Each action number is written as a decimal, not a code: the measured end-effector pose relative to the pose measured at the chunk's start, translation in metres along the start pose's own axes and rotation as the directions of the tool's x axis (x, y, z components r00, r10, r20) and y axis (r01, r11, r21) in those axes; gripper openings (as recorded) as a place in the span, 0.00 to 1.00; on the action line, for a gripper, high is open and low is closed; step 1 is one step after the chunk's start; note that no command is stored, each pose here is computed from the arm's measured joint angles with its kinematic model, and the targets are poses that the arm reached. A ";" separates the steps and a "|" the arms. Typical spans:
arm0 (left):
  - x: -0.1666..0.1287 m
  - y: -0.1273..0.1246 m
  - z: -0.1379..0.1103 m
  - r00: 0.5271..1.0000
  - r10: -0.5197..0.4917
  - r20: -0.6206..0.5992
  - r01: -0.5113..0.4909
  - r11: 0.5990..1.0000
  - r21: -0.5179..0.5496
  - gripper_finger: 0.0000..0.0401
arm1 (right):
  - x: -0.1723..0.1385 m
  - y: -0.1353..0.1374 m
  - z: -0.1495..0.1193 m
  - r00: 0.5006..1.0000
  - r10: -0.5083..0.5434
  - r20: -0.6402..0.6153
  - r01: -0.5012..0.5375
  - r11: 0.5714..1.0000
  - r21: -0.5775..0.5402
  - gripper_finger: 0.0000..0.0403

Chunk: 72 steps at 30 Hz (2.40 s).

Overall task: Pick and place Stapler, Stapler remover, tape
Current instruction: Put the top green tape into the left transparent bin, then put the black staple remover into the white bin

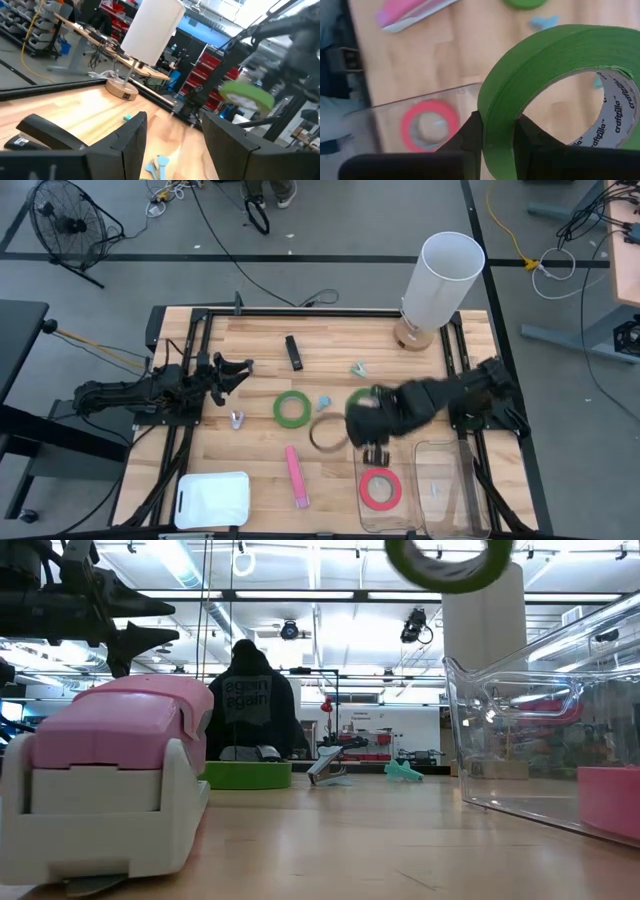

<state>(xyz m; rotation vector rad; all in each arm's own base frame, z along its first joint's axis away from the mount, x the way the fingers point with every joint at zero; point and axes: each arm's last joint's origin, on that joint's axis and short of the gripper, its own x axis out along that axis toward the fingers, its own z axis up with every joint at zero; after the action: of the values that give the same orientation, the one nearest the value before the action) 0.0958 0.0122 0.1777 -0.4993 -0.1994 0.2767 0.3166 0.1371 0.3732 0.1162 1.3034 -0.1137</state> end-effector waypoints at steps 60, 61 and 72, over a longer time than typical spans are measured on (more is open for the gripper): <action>0.000 -0.002 -0.004 0.992 -0.096 -0.077 0.091 0.994 -0.062 0.49 | 0.102 0.110 -0.090 0.988 0.155 -0.030 -0.149 0.979 0.137 0.51; 0.000 -0.002 -0.004 0.992 -0.096 -0.077 0.091 0.994 -0.062 0.49 | 0.102 0.109 -0.089 0.988 0.154 -0.029 -0.149 0.980 0.132 0.50; 0.000 -0.002 -0.004 0.992 -0.096 -0.077 0.091 0.994 -0.065 0.49 | 0.109 0.078 -0.055 0.994 0.108 0.018 -0.109 0.991 0.076 0.40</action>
<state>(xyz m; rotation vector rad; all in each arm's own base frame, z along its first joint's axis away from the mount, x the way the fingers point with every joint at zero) 0.0969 0.0088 0.1756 -0.5595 -0.1534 0.1590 0.3044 0.2201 0.2552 0.2514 1.2768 -0.0715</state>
